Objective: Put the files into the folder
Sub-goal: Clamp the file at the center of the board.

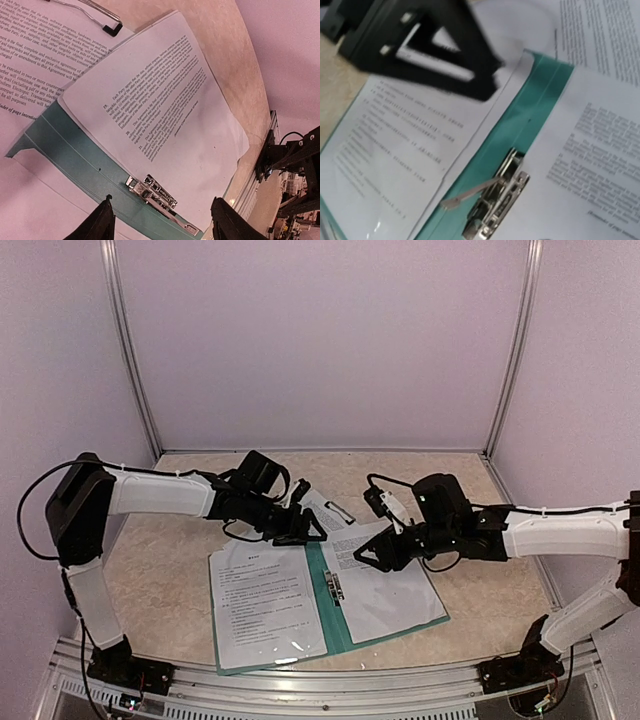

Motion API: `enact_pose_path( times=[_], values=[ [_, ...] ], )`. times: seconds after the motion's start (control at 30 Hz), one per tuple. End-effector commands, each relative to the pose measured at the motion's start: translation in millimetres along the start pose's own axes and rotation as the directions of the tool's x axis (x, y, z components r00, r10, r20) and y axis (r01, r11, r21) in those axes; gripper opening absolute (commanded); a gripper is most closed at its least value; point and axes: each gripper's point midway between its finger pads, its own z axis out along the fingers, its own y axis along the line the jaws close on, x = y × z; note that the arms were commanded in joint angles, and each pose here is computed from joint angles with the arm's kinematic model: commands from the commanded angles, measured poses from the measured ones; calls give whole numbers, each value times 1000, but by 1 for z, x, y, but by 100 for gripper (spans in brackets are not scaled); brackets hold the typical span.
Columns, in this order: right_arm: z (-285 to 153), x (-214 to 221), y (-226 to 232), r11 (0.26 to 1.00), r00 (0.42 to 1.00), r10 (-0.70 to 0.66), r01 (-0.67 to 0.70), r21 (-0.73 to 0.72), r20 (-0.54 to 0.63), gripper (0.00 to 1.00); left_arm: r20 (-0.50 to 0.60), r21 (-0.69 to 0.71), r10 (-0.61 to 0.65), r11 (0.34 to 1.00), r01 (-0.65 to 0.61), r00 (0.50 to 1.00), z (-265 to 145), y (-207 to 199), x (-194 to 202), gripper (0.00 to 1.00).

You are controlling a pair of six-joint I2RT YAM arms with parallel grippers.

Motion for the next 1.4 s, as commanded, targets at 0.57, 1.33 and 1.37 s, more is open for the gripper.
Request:
enact_pose_path(
  times=[0.57, 1.33, 1.37],
  values=[
    [7, 29, 40, 994, 997, -40, 32, -108, -69, 32, -129, 17, 130, 992, -129, 983, 14, -5, 26, 37],
    [6, 17, 36, 992, 999, -43, 44, -116, 14, 31, -302, 15, 707, 674, -739, 639, -17, 4, 9, 39],
    [5, 19, 36, 991, 999, -34, 36, -127, 17, 31, -293, 23, 724, 659, -752, 625, -13, 5, 9, 39]
  ],
)
